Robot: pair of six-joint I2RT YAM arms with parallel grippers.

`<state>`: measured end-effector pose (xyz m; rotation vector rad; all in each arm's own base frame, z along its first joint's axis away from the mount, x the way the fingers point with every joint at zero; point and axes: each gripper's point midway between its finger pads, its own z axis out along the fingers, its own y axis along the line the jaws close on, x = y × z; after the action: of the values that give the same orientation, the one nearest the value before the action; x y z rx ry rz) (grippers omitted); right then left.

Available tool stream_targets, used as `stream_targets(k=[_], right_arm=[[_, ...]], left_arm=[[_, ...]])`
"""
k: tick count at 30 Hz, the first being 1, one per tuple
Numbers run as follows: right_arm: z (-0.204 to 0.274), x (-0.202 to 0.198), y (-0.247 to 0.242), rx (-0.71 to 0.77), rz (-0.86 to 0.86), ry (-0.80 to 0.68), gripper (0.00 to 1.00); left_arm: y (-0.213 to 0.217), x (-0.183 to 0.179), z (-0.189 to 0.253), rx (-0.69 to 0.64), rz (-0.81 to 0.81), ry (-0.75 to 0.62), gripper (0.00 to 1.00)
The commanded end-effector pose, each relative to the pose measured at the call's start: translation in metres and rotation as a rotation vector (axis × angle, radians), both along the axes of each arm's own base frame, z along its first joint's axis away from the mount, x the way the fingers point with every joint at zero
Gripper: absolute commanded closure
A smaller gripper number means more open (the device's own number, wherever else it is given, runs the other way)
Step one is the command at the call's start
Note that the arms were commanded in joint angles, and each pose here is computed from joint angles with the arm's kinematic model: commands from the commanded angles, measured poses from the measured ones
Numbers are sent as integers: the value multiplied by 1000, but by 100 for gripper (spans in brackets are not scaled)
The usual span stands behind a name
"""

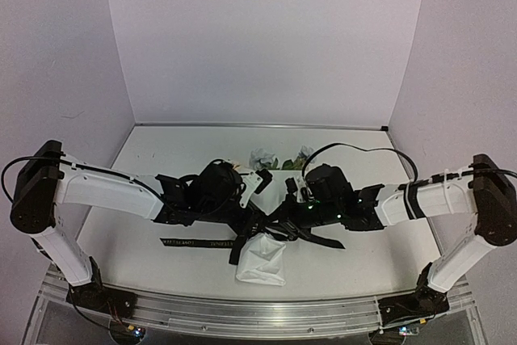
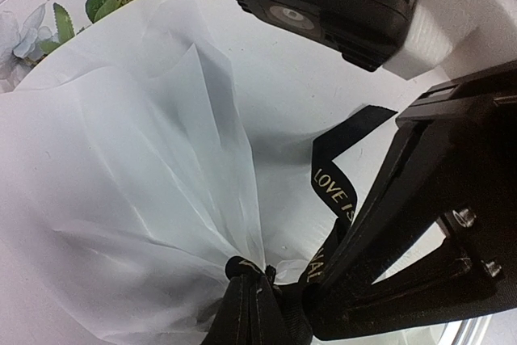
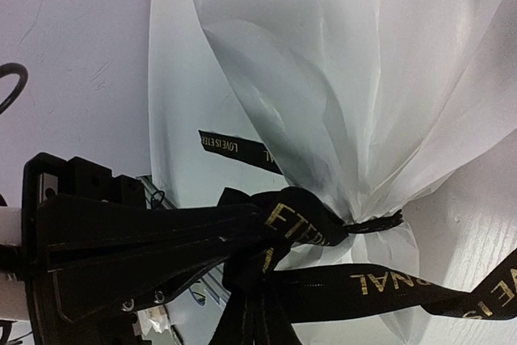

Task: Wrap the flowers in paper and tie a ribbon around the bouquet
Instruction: Cross the half-tied ribbon over the folded bouquet.

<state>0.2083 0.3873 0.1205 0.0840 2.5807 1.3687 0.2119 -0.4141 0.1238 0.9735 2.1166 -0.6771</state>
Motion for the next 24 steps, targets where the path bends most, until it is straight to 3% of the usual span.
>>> stream_targets(k=[1, 12, 24], right_arm=[[9, 9, 10, 32, -30, -13, 100], [-8, 28, 30, 65, -76, 21, 100], [-24, 46, 10, 17, -168, -57, 100]], left_arm=[[-5, 4, 32, -96, -3, -42, 100], [-4, -2, 29, -83, -41, -39, 100], [-7, -22, 19, -77, -133, 36, 100]])
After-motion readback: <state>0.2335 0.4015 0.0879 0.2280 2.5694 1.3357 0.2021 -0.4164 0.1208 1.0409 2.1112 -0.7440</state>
